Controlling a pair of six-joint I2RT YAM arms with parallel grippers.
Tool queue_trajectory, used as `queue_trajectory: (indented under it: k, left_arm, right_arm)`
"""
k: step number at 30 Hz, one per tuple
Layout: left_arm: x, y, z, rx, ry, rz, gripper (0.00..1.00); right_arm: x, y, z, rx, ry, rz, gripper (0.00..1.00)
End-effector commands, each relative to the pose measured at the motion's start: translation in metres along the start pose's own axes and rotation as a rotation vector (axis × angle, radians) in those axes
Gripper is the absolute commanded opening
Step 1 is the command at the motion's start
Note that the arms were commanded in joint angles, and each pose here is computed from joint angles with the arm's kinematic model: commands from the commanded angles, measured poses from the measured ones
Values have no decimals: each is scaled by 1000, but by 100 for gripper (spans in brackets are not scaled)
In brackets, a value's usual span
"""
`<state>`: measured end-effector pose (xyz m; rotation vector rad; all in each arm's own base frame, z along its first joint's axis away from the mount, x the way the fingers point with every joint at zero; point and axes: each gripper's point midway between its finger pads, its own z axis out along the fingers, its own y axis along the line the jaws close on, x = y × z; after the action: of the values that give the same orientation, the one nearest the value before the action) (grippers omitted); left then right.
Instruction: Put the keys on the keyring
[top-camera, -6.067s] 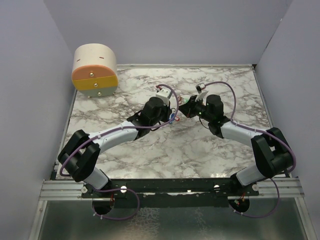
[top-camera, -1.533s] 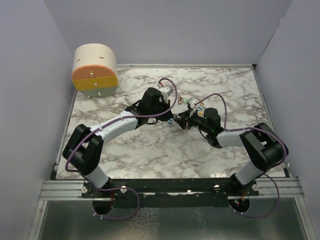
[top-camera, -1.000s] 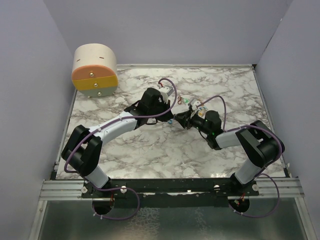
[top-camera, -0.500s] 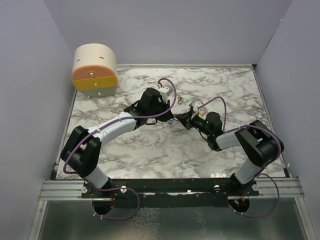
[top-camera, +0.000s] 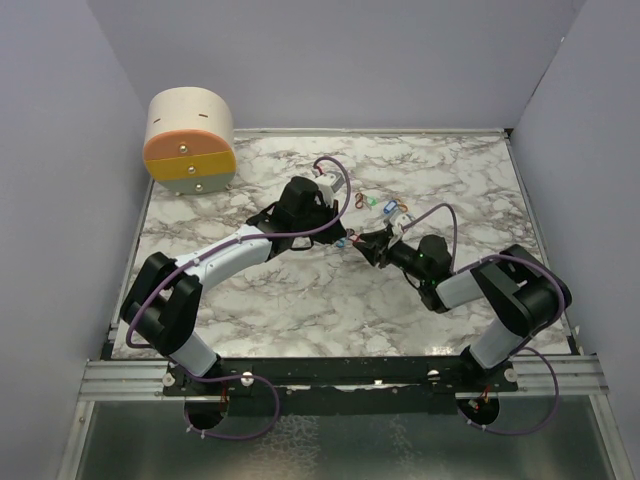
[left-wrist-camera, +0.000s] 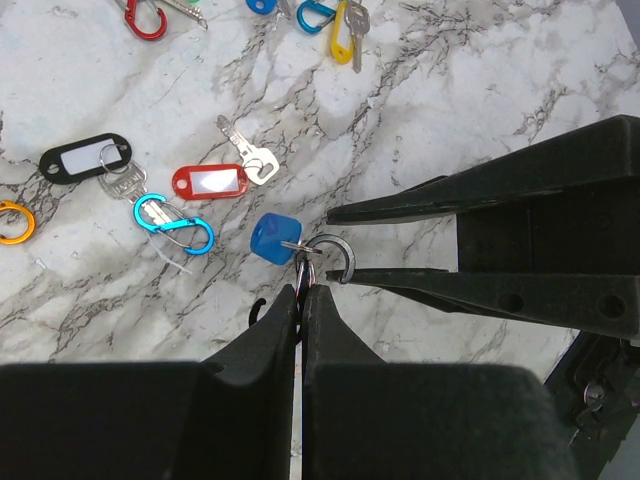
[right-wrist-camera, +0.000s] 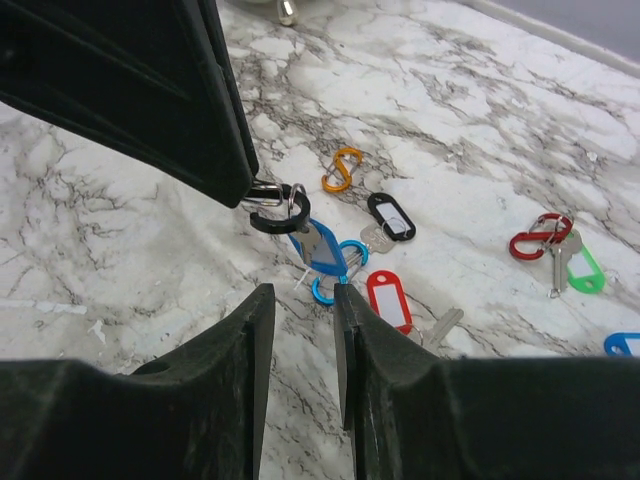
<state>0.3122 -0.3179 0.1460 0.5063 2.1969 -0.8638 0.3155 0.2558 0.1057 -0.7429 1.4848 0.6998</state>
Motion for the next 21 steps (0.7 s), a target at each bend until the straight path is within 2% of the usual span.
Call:
queue_trajectory:
  k: [1, 10, 21]
  left_arm:
    - [-14, -14, -11, 59, -49, 3, 0]
    - [-15, -25, -9, 119, -50, -10, 0]
    - [-12, -30, -6, 161, -37, -14, 0]
  right_arm:
    - [-25, 10, 2, -57, -119, -57, 31]
    - [-22, 17, 11, -114, -154, -47, 44]
    - [-27, 10, 23, -100, -212, -46, 45]
